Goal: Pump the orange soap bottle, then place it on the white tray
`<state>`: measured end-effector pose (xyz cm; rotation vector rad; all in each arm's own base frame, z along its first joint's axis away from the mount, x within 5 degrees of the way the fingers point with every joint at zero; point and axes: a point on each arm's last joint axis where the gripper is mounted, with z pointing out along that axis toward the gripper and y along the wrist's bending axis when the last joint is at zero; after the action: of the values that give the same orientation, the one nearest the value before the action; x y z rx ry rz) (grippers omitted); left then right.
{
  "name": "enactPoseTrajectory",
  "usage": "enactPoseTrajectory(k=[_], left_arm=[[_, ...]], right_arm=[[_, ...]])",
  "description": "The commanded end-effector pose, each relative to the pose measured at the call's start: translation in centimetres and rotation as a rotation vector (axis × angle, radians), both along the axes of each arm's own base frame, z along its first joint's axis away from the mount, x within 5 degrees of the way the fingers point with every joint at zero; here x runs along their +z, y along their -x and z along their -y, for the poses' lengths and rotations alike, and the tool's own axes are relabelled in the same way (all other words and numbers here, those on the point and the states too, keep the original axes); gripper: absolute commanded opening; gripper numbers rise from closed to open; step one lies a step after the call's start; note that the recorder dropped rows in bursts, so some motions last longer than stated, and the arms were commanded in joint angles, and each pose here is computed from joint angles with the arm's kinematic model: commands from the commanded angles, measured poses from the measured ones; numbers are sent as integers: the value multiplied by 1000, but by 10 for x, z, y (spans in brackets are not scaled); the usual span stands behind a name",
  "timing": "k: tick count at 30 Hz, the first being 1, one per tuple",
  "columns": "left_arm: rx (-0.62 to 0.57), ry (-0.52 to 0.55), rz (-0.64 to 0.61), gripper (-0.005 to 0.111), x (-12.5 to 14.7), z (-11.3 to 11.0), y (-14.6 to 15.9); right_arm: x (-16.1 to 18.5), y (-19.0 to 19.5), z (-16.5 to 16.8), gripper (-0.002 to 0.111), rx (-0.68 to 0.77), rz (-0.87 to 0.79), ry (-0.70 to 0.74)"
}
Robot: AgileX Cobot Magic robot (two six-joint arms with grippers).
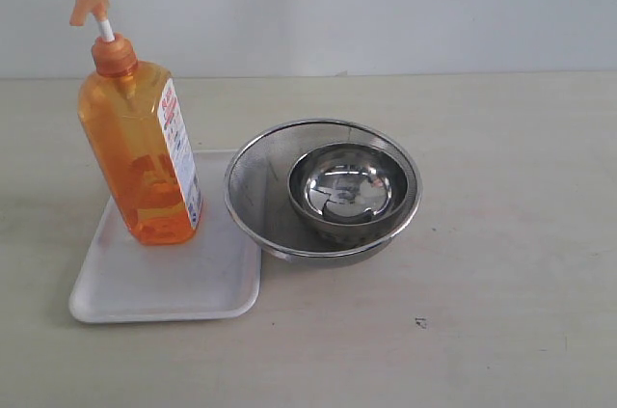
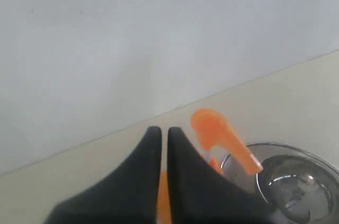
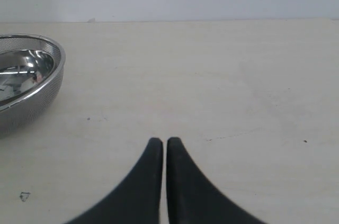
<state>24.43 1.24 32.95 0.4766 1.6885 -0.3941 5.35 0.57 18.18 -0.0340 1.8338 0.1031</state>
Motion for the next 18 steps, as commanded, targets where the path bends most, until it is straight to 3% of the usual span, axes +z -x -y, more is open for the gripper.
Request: enactPoseTrajectory(k=[1,18], left_arm=[[11,18,60,5,22,6,18],[88,-36,280,5,70,22,79]], right_arm=[[1,0,0,0,-3,12,5],[1,0,0,0,-3,12,5]])
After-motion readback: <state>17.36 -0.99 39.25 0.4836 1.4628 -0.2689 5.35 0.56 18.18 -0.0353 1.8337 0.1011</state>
